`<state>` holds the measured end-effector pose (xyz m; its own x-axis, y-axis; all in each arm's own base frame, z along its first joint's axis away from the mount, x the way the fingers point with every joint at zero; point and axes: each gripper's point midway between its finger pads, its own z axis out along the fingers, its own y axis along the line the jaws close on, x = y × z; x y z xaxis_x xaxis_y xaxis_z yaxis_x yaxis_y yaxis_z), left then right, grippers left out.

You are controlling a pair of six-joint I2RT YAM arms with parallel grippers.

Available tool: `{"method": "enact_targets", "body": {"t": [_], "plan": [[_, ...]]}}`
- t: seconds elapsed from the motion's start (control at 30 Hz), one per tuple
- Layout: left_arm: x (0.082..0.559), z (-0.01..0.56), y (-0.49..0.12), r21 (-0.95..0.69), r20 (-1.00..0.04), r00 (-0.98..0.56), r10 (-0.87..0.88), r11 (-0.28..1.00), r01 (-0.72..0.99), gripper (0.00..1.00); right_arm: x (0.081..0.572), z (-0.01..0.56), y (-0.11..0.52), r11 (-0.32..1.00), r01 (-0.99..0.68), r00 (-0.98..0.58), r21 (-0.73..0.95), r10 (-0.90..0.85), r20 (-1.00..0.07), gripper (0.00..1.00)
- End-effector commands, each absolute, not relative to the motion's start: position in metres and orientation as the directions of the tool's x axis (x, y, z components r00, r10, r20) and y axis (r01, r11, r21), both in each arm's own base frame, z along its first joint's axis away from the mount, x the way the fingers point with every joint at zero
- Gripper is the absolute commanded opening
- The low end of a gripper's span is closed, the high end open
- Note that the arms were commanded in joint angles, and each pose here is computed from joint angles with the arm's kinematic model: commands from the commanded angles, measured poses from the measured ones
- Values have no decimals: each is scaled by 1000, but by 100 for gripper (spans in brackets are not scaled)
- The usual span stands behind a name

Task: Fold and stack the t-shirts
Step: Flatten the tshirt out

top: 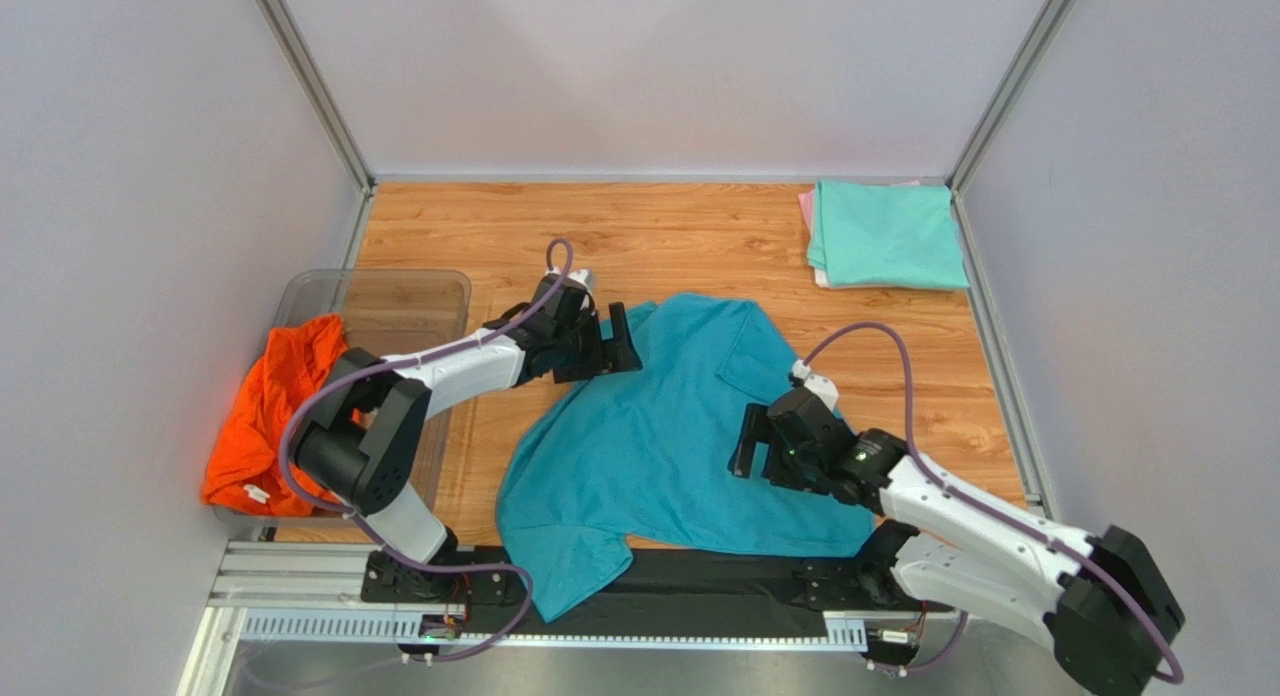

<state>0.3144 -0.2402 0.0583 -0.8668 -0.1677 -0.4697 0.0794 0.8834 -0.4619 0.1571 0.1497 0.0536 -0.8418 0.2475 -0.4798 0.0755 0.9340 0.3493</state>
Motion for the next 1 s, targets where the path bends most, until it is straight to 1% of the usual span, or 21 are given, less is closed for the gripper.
{"method": "enact_targets", "body": {"t": [0.0,0.07,0.2,0.3,0.4,0.53,0.57,0.63,0.67,0.73,0.77,0.83,0.93,0.97], "plan": [[323,82,-217,-349,-531,-835,-143,935,62,100,183,99,139,950,50,-749,307,239,-617,100],[326,85,-205,-307,-535,-832,-148,951,29,100,194,116,134,962,43,-714,268,218,-665,100],[339,79,-188,-313,-512,-834,-208,949,-44,100,202,124,135,975,29,-707,222,178,-685,100],[356,76,-182,-311,-499,-840,-214,949,-56,99,205,119,134,981,35,-716,191,158,-680,100],[367,68,-193,-323,-485,-854,-191,946,-29,98,205,114,133,984,43,-726,175,151,-670,100],[380,55,-197,-306,-461,-867,-190,951,-45,95,202,107,130,984,52,-738,169,152,-657,100],[381,47,-197,-296,-448,-875,-185,954,-50,91,202,106,129,984,56,-739,170,155,-655,100],[385,44,-198,-286,-445,-877,-183,957,-54,90,202,104,125,983,64,-739,170,161,-654,100],[385,38,-198,-279,-432,-884,-178,959,-57,82,201,104,125,983,63,-737,170,161,-656,100],[387,36,-198,-272,-426,-888,-175,961,-59,78,201,104,123,983,66,-736,172,164,-657,100],[387,32,-198,-268,-417,-892,-174,961,-63,71,201,104,122,983,70,-735,169,165,-657,100],[387,29,-201,-270,-410,-897,-163,961,-52,62,202,102,120,984,74,-735,159,162,-658,100],[386,19,-205,-275,-383,-910,-158,960,-51,34,202,100,118,986,82,-737,148,160,-656,100],[384,12,-207,-273,-366,-918,-153,961,-51,30,202,98,117,986,83,-739,144,158,-655,100]]}}
